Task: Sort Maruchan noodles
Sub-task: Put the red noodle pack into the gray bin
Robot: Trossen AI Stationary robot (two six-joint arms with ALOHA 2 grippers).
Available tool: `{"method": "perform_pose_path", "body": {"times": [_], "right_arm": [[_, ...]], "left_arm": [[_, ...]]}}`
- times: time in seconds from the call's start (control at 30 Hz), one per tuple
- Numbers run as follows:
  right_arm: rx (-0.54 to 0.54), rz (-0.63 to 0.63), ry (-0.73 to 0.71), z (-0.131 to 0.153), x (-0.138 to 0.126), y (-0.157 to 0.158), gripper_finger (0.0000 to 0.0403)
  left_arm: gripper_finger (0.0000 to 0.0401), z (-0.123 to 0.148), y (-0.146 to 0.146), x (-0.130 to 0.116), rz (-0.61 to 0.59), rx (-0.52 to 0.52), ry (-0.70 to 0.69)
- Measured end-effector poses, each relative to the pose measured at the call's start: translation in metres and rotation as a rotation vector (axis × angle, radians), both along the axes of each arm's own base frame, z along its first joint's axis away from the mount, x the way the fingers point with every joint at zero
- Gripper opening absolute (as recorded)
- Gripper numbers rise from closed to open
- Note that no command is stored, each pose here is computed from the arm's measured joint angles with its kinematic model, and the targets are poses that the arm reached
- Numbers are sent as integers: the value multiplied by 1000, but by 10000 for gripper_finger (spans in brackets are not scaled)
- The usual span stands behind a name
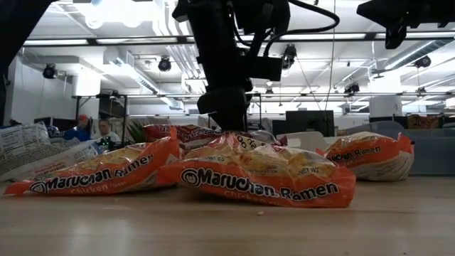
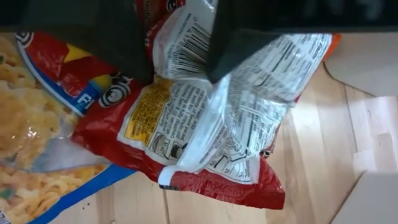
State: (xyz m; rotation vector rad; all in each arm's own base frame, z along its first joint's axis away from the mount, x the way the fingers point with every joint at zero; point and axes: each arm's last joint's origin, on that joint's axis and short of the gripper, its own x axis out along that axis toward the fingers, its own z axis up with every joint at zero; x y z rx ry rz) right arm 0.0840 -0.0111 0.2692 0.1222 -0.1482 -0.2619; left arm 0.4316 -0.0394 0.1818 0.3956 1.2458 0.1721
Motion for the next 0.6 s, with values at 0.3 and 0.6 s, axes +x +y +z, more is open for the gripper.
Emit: {"method": "perform_pose_path", "body": {"times": [0.3, 0.6], "right_arm": [[30, 4, 12, -2, 0, 0, 18], [36, 5, 9, -2, 0, 0, 18]], "left_arm": [[11, 13, -1, 6, -3, -17, -51], [1, 76, 14, 11, 21, 97, -216]]}}
